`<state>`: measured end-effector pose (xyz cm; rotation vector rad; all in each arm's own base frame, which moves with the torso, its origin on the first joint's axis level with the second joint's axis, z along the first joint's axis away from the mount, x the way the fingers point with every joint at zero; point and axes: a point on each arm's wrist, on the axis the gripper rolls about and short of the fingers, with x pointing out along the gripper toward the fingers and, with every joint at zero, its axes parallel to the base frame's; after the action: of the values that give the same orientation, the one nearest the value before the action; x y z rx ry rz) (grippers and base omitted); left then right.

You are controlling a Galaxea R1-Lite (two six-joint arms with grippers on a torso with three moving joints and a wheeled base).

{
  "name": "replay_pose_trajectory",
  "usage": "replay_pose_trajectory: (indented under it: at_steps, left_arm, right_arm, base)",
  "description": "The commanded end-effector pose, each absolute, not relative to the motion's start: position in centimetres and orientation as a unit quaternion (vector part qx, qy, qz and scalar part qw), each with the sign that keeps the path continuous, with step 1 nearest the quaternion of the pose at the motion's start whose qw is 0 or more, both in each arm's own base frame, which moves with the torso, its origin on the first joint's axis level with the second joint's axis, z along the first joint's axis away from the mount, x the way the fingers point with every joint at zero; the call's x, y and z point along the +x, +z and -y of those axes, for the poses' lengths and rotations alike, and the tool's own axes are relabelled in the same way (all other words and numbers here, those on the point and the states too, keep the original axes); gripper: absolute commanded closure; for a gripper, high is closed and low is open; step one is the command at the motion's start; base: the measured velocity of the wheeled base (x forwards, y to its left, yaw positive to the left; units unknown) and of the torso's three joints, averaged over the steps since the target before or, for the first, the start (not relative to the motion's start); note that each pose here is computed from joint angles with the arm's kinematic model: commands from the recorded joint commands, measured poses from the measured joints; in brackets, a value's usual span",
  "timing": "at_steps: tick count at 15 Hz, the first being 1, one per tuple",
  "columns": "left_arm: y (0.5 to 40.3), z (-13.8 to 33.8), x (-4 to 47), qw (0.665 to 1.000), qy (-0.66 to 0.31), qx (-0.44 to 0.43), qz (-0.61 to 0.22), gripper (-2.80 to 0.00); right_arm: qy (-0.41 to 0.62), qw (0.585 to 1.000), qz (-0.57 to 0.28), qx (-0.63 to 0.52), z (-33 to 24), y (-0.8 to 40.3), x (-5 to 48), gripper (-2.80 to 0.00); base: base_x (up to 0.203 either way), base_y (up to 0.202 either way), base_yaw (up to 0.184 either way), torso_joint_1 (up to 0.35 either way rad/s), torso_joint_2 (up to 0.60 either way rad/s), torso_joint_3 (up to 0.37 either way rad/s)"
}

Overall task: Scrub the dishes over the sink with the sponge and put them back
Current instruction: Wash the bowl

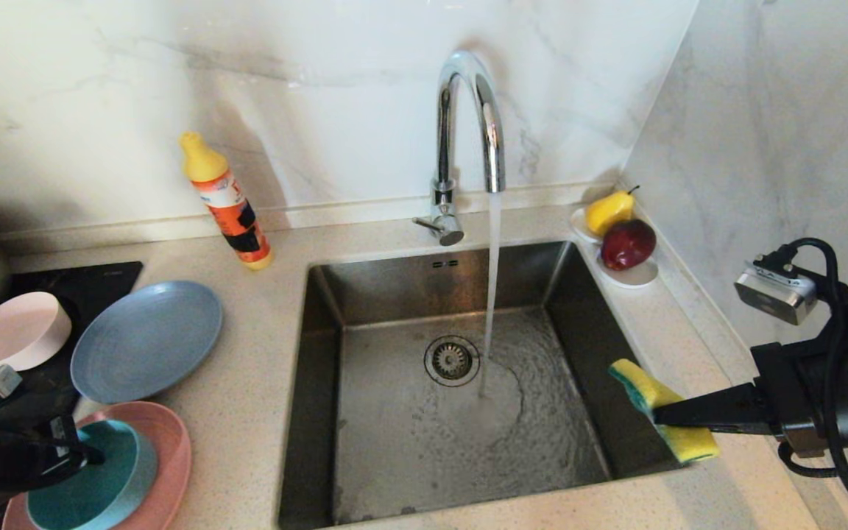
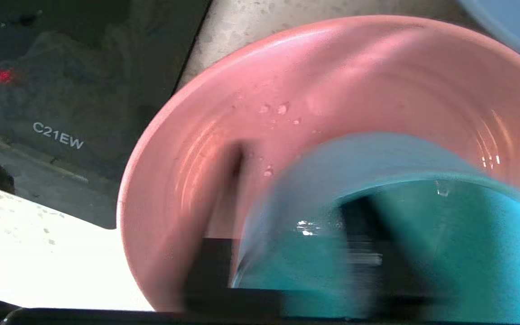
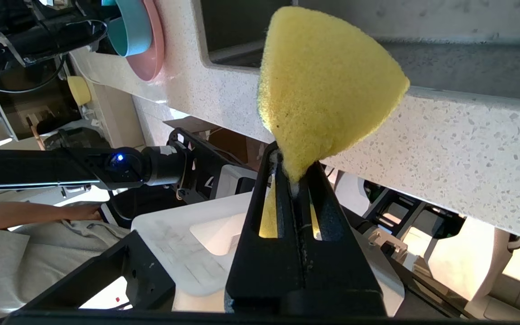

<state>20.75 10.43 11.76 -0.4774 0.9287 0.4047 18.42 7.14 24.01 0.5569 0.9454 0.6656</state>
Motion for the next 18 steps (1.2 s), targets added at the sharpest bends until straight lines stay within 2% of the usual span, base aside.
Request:
replay_pose_trajectory:
  at_steps: [1, 7, 10, 15, 18]
  left_arm:
    - [11.7, -10.6, 20.7, 0.846, 0.194, -0.229, -0.441, 0.0]
    - [13.3, -11.2, 20.3, 0.852, 0.201, -0.229, -0.426, 0.0]
    - [16.7, -10.0, 18.6, 0.86, 0.166, -0.246, -0.414, 0.0]
    - [24.4, -8.2, 15.7, 0.899, 0.134, -0.237, -0.342, 0.0]
    - [26.5, -6.2, 14.6, 0.92, 0.057, -0.233, -0.309, 0.0]
  right_arm:
    - [0.309, 0.798, -0.447, 0.262, -7.2, 23.8, 18.6, 0.0]
    - [0.307, 0.796, -0.451, 0.262, -7.3, 23.6, 18.8, 0.0]
    - [0.307, 0.796, -0.451, 0.262, -7.2, 23.6, 18.6, 0.0]
    - [0.31, 0.796, -0.449, 0.262, -7.2, 23.7, 18.3, 0.0]
    - [0.307, 0.793, -0.457, 0.262, -7.2, 23.2, 18.2, 0.0]
  base:
    - [0.0, 0.0, 0.0, 0.0, 0.0, 0.0]
    - [0.0, 0.0, 0.0, 0.0, 0.0, 0.0]
    - [0.0, 0.0, 0.0, 0.0, 0.0, 0.0]
    - [0.0, 0.0, 0.0, 0.0, 0.0, 0.0]
    - [0.0, 0.0, 0.0, 0.0, 0.0, 0.0]
